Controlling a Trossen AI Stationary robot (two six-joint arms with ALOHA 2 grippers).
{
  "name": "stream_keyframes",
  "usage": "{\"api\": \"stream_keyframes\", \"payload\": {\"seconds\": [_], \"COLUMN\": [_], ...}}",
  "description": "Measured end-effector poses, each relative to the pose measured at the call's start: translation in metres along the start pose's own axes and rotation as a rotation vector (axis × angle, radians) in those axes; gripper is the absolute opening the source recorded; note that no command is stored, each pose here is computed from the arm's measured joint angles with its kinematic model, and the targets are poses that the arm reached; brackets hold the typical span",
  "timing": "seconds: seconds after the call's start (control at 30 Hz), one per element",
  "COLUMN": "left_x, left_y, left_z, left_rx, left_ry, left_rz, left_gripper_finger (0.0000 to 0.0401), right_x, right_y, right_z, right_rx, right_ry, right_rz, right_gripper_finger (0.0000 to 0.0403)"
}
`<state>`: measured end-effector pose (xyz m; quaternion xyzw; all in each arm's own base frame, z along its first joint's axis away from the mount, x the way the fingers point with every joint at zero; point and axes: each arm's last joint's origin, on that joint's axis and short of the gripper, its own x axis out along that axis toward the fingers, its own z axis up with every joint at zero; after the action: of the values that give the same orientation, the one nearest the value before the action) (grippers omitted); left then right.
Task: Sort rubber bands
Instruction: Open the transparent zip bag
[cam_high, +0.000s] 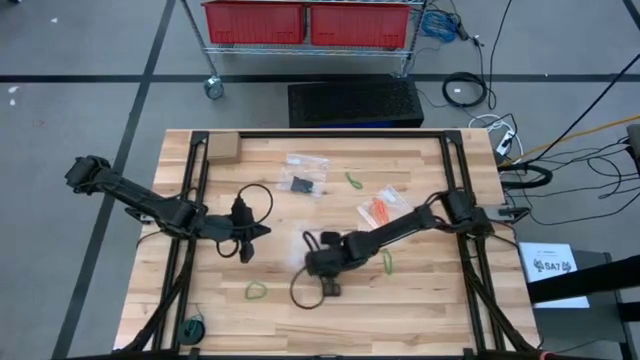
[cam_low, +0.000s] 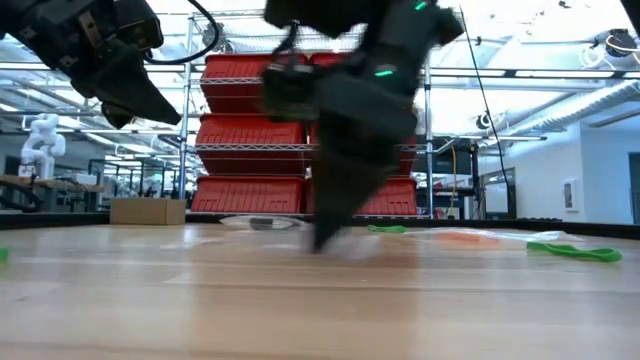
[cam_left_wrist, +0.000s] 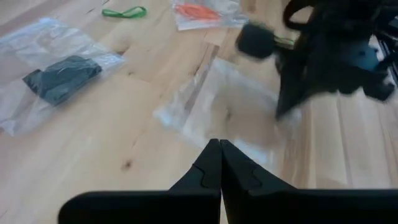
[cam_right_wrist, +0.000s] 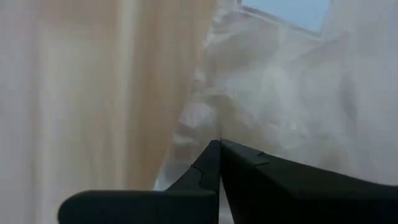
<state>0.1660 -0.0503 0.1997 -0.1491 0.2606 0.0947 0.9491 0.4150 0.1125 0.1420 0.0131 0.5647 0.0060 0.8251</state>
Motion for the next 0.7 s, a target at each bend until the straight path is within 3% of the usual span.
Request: {"api": "stream_keyframes", "payload": {"seconds": [0.1,0.2,0.27,0.47,0.7], "left_x": [0.001,0.008,0.016,0.055,0.112], "left_y": [0.001,0.003,0.004,0.001,0.034], "left_z": [0.0,-0.002,-0.004,0.005,0.018], "left_rx": [-0.018,-0.072,-0.079,-0.026,-0.02], "left_ry": [-0.011,0.007,0.028,-0.034,-0.041], "left_rz": [0.027,0.065,0.089,-0.012,-0.049], "left_gripper_finger": [0.0,0.0,0.0,0.0,0.0], "right_x": [-0.031,-0.072,-0.079,-0.045,-0.014], "right_y": [-0.002,0.001,0.007,0.03,0.058], "right_z": [-0.005,0.003,0.003,-0.003,-0.013], "right_rx": [-0.019,0.081,0.135,0.225,0.253], "right_ry": [0.022,-0.096,-0.126,-0.122,-0.139], "right_rz": [-0.066,-0.049,-0.034,-0.069,-0.076], "right_gripper_finger": [0.0,0.0,0.0,0.0,0.0]}}
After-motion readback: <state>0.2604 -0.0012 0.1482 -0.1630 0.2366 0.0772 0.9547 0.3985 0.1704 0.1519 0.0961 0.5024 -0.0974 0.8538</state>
